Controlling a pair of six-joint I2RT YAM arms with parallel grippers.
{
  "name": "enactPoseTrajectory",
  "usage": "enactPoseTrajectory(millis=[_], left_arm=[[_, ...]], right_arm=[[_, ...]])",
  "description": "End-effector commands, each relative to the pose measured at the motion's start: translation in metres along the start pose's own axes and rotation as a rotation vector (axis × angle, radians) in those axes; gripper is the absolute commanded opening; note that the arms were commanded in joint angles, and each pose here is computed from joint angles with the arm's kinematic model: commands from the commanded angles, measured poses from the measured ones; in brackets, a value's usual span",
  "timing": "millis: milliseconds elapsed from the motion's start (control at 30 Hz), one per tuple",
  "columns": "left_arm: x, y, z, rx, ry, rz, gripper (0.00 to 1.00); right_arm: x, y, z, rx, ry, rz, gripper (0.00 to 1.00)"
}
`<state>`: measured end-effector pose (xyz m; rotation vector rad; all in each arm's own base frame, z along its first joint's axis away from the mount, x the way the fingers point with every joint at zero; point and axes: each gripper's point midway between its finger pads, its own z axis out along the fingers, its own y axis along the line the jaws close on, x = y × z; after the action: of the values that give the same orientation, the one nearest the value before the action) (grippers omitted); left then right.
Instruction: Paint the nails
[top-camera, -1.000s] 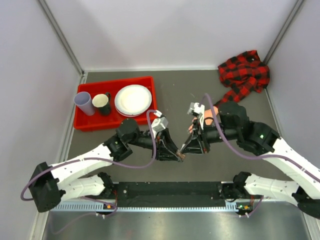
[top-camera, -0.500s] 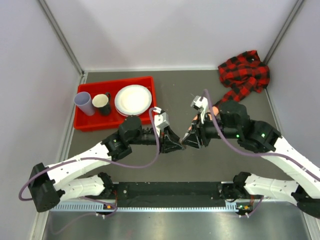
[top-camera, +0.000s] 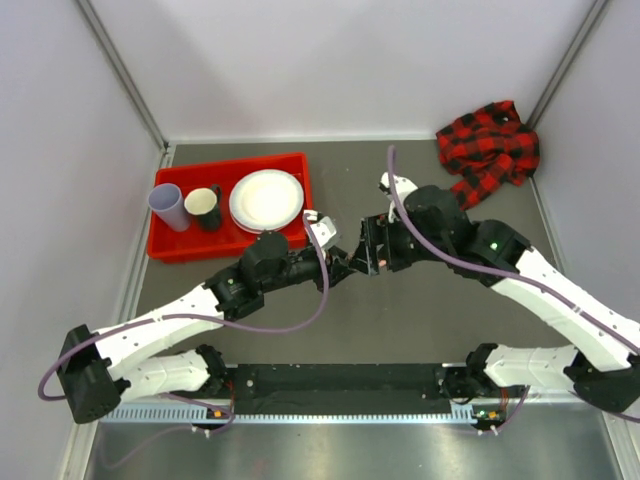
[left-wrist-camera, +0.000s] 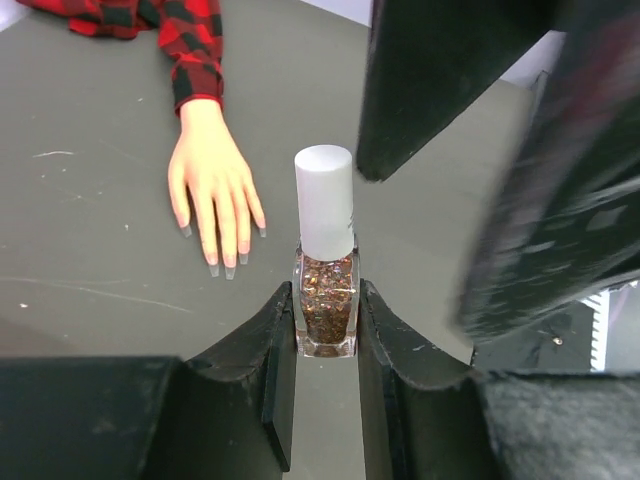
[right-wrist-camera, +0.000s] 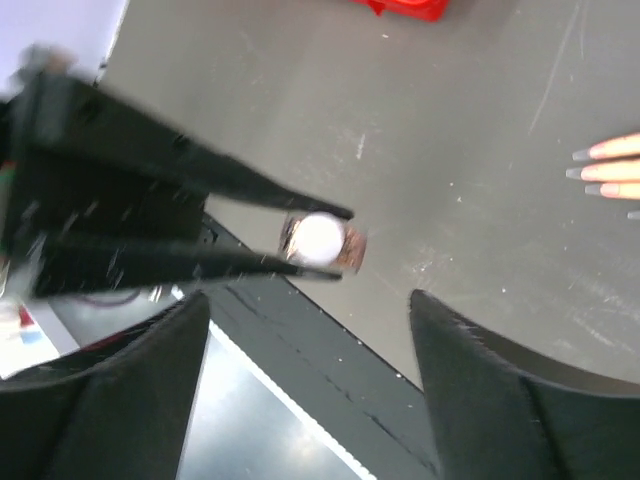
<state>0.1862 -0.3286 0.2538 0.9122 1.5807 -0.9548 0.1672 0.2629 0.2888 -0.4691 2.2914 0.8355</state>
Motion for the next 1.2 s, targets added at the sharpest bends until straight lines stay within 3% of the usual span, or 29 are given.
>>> enactPoseTrajectory(millis=[0,67,667,933,1167], left_arm=[[-0.011,0.004,-0.002,-0.027,-0.042,0.042,0.0],[-0.008,0.005,-0.001,-0.033,-0.029,0.044,0.0],[0.006,0.002,0.002,-0.037,0.021,0.077,0.0],[0.013,0.001,0.002,-0.045,0.057,0.086,0.0],[0.009,-0.001,0.001,-0.04,0.045,0.088,0.0]], right_arm=[[-0.01,0.006,0.011,0.024,-0.027,0.103,0.74],[-0.01,0.005,0.017,0.027,-0.033,0.129,0.67],[-0.028,-0.004,0.028,0.107,-0.062,0.109,0.41],[-0.025,-0.007,0.024,0.125,-0.051,0.093,0.33],[-0.016,-0.005,0.028,0.106,-0.013,0.094,0.33]])
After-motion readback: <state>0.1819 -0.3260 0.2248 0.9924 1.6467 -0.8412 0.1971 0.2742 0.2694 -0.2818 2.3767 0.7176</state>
